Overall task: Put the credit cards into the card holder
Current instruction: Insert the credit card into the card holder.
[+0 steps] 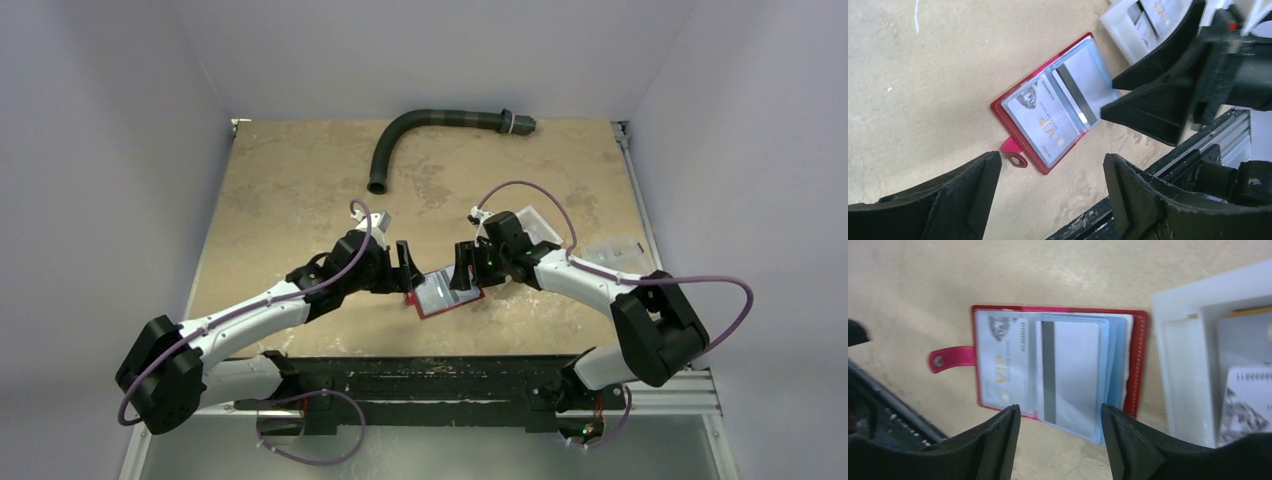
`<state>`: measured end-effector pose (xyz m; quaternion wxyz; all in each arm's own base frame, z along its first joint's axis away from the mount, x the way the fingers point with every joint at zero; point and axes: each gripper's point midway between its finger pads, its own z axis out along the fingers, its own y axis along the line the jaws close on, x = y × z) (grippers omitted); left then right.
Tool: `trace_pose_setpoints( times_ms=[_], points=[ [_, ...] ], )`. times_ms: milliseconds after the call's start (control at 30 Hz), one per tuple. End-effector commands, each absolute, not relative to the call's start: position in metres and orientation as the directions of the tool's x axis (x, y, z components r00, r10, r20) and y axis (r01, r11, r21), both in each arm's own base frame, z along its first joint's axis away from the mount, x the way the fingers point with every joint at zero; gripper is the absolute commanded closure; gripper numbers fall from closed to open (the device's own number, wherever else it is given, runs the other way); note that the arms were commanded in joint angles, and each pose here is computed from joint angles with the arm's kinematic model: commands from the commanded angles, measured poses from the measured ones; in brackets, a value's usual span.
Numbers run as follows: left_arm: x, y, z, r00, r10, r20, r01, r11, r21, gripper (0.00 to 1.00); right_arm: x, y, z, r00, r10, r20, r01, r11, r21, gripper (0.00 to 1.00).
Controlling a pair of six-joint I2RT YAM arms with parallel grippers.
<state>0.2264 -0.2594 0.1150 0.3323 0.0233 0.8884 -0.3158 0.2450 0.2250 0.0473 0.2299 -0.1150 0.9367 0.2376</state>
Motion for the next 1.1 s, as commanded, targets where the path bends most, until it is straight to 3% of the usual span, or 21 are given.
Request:
trace_pose_setpoints(
  times_ms=[0, 133, 200, 367, 567, 667, 733, 833, 1067],
  points=[
    [0.21, -0.243, 0.094, -0.809, -0.138, -0.571, 0.228, 0.822, -0.522, 0.2, 0.231, 0.266, 0.095, -0.841, -0.083, -0.534, -0.444, 0.67, 0.595, 0.3],
    [0.206, -0.243, 0.08, -0.814, -0.176, -0.554, 0.204, 0.806, -0.555, 0.2, 0.232, 0.26, 0.108, -0.829, -0.035, -0.558, -0.415, 0.707, 0.572, 0.3],
    [0.207, -0.236, 0.071, -0.815, -0.179, -0.551, 0.176, 0.829, -0.53, 0.26, 0.228, 0.252, 0.11, -0.828, -0.032, -0.559, -0.405, 0.724, 0.559, 0.3],
    [0.206, -0.241, 0.096, -0.792, -0.202, -0.576, 0.204, 0.802, -0.561, 0.34, 0.235, 0.213, 0.085, -0.83, -0.05, -0.556, -0.314, 0.865, 0.391, 0.4],
    [0.197, -0.263, 0.139, -0.791, -0.211, -0.574, 0.283, 0.705, -0.65, 0.33, 0.215, 0.218, 0.085, -0.831, -0.056, -0.553, -0.358, 0.815, 0.456, 0.43],
    [0.195, -0.292, 0.152, -0.807, -0.232, -0.543, 0.317, 0.606, -0.73, 0.42, 0.209, 0.219, 0.091, -0.836, -0.043, -0.547, -0.357, 0.8, 0.482, 0.44],
    [0.194, -0.315, 0.152, -0.818, -0.215, -0.533, 0.338, 0.57, -0.749, 0.47, 0.215, 0.202, 0.09, -0.837, 0.029, -0.547, -0.256, 0.862, 0.438, 0.44],
    [0.2, -0.344, 0.136, -0.828, -0.15, -0.54, 0.361, 0.593, -0.719, 0.53, 0.231, 0.158, 0.085, -0.8, 0.139, -0.584, -0.043, 0.957, 0.286, 0.43],
    [0.218, -0.371, 0.088, -0.837, -0.098, -0.539, 0.351, 0.659, -0.665, 0.7, 0.221, 0.169, 0.082, -0.81, 0.215, -0.545, -0.019, 0.921, 0.39, 0.43]
  ],
)
